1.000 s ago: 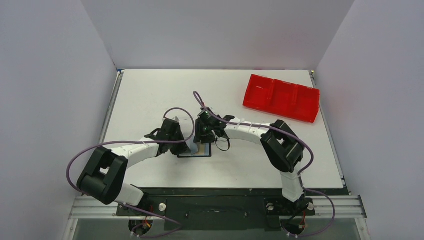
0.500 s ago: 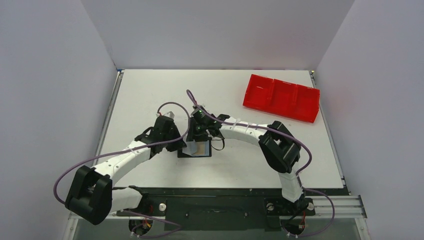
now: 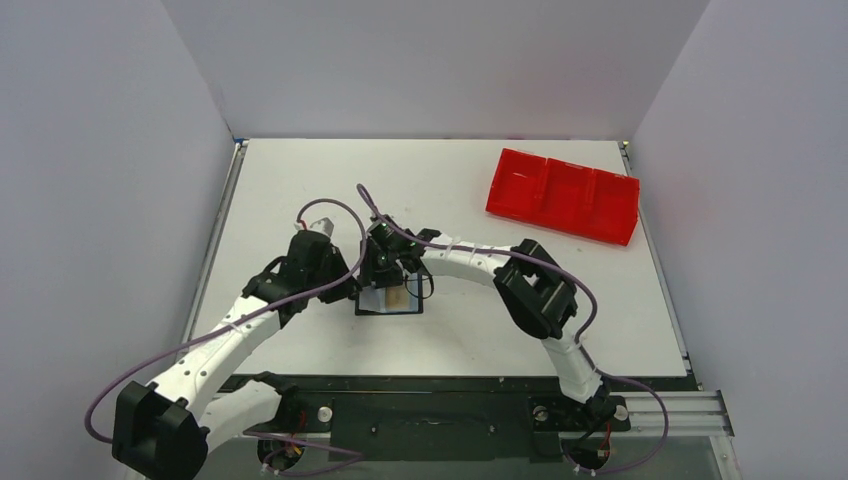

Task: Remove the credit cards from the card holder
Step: Remove the credit card from the card holder.

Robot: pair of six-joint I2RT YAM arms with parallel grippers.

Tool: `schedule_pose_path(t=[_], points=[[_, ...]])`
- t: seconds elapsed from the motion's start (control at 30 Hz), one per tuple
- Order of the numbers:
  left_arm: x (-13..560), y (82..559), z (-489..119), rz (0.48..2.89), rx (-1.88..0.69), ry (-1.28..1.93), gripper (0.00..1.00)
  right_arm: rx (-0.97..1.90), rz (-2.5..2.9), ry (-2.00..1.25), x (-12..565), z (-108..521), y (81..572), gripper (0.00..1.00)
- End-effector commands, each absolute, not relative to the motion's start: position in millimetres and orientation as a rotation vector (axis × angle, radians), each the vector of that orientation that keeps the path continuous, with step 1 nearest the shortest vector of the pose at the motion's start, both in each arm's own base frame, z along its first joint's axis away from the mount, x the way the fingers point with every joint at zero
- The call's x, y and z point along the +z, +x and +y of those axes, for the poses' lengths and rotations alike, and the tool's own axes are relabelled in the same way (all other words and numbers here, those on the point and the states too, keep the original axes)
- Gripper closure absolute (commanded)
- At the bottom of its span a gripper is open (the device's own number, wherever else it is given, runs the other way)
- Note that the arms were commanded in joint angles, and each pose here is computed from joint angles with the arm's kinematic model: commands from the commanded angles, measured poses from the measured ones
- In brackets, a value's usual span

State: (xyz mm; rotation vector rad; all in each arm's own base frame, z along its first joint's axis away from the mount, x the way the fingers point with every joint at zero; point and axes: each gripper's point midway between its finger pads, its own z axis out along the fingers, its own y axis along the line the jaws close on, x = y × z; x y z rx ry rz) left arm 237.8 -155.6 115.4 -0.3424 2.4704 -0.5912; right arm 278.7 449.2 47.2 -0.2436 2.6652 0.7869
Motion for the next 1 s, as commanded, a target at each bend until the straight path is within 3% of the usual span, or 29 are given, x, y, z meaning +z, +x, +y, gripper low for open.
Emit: schedule_pose_path(t=[0.0,0.33,0.97], points=[[138.9,239.9,-149.8,2.428,-0.584,-0.323,0.95,0.86,2.657,-0.247,52.9,471.4,279.5,0.54],[134.1,241.1,-159.0,2.456,-0.633,-0.297,0.95,0.856,2.65,-0.225,53.2,472.8,279.9,0.36],[121.4,283.8,-204.9,2.472,-0.812,-0.269,0.95,0.924,2.565,0.02,86.5,418.1,319.7,0.35]])
